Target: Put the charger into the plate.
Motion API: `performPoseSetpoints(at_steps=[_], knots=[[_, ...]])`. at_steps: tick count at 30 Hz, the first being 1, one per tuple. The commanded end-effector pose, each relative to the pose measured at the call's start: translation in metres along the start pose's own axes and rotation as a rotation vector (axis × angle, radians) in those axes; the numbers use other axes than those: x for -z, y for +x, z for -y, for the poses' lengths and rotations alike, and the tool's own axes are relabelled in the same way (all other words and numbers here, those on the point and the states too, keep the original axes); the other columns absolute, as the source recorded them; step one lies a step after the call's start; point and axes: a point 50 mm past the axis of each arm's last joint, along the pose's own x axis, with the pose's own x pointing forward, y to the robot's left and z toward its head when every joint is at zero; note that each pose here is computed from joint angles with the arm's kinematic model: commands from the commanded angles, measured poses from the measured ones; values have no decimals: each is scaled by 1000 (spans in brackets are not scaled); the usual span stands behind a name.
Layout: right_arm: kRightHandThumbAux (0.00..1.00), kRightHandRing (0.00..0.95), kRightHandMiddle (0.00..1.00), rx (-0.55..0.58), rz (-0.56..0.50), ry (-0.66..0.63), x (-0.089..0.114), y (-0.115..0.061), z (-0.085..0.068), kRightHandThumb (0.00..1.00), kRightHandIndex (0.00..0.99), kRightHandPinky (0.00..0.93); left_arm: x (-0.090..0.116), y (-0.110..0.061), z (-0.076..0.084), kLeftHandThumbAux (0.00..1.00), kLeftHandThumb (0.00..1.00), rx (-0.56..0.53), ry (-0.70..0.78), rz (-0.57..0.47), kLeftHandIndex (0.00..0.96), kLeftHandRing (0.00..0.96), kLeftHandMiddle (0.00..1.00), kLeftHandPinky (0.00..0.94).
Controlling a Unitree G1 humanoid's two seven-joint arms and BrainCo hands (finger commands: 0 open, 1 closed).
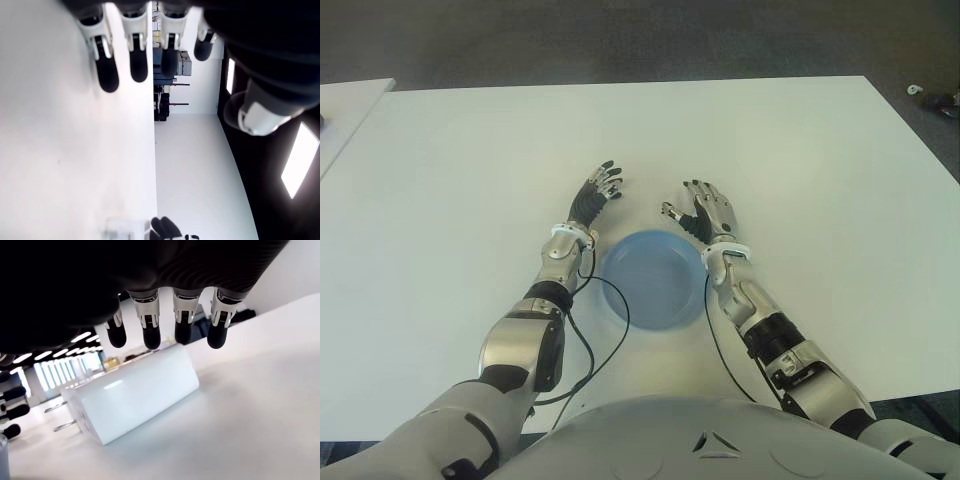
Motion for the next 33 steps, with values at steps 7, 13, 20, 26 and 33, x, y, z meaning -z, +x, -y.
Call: performPoseSetpoints(at_steps=[7,13,20,26,33], knots=[[70,0,0,8,0,-2,4,7,-6,343,0,0,26,-13,5,536,0,8,-38,-118,29,185,159,225],[74,0,0,14,10,-29,7,9,-6,337,0,0,26,-14,3,535,0,8,-42,-115,29,188,162,227],[76,0,0,26,13,-54,10,11,-5,332,0,0,26,-15,1,534,0,10,-43,-115,31,192,167,225],[82,0,0,34,13,-69,11,12,-5,333,0,0,26,-15,0,526,0,14,-41,-111,35,194,170,229],[97,0,0,30,6,-94,12,15,-3,345,0,0,25,-16,-2,509,0,20,-38,-107,32,190,167,224]])
